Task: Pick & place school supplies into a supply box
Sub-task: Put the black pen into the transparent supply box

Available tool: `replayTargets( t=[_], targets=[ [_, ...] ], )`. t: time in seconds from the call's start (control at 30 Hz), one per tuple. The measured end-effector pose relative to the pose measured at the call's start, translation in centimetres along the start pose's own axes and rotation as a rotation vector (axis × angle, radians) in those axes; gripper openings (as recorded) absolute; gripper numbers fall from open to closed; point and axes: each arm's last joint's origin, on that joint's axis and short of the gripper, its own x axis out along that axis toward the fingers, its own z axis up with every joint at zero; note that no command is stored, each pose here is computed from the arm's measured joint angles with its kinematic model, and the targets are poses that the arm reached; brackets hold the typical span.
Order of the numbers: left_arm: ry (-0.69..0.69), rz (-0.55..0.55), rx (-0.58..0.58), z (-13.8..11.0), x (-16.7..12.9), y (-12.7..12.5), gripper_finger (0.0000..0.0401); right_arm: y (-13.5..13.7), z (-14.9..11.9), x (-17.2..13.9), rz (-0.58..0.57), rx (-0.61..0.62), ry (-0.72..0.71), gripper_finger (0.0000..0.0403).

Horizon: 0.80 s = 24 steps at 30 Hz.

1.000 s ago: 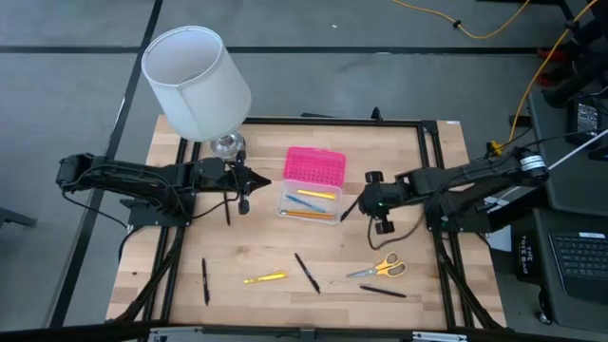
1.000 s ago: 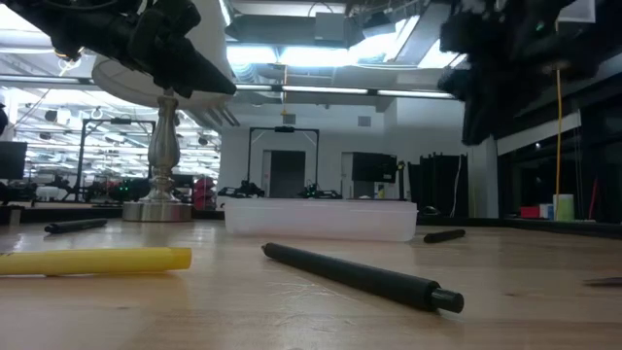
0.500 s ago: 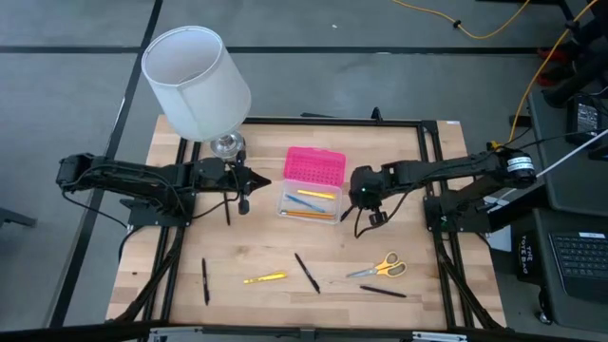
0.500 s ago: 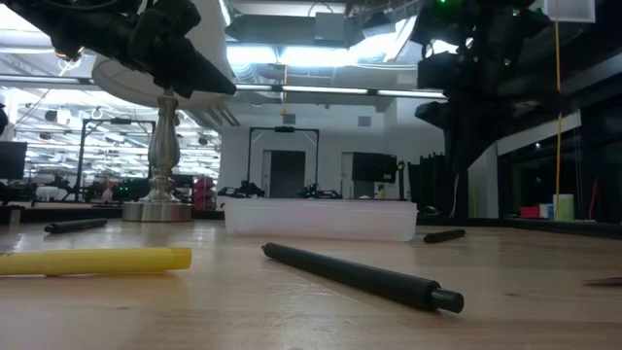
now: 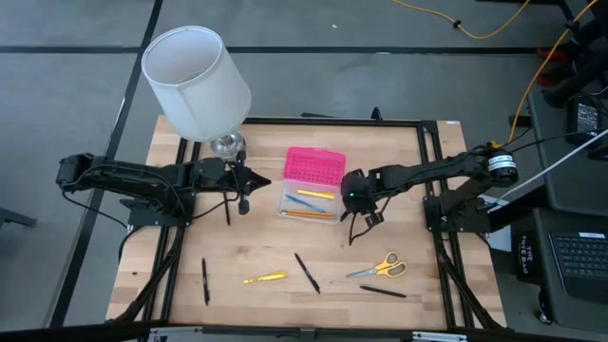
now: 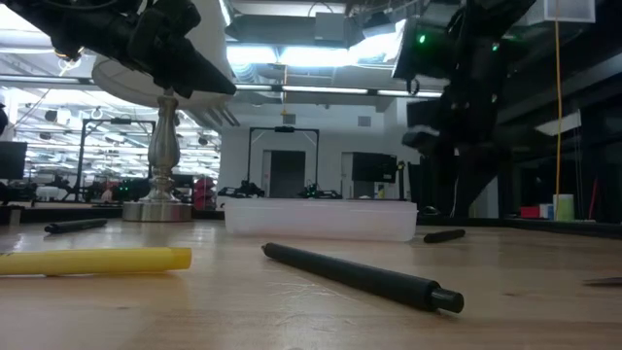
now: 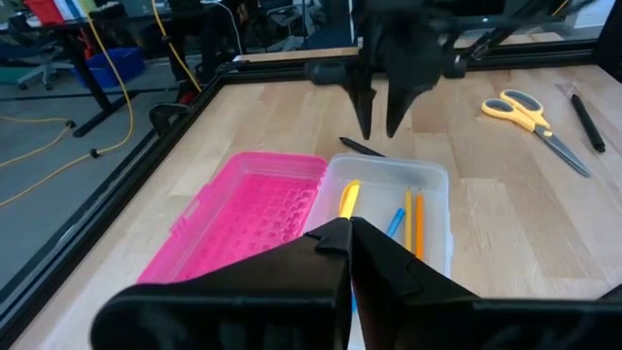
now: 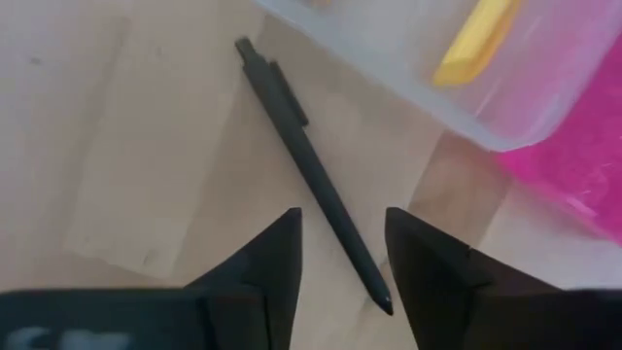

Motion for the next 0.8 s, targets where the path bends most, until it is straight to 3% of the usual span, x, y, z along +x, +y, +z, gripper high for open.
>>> replayTargets(
  t=[0.33, 0.63, 0.8],
  targets=[
    [0.000, 0.000, 0.000, 0.0, 0.0, 0.0, 0.0004, -0.5, -0.1, 3.6, 0.047, 0.001, 0.096, 0.0157],
    [0.000, 0.000, 0.000, 0.0, 0.0, 0.0, 0.0004, -0.9, -0.3, 4.0, 0.102, 0.005, 0.068, 0.0155],
    [0.000, 0.000, 0.000, 0.0, 0.0, 0.0, 0.0006, -1.0, -0.4, 4.1, 0.134, 0.015, 0.059, 0.0128]
  ],
)
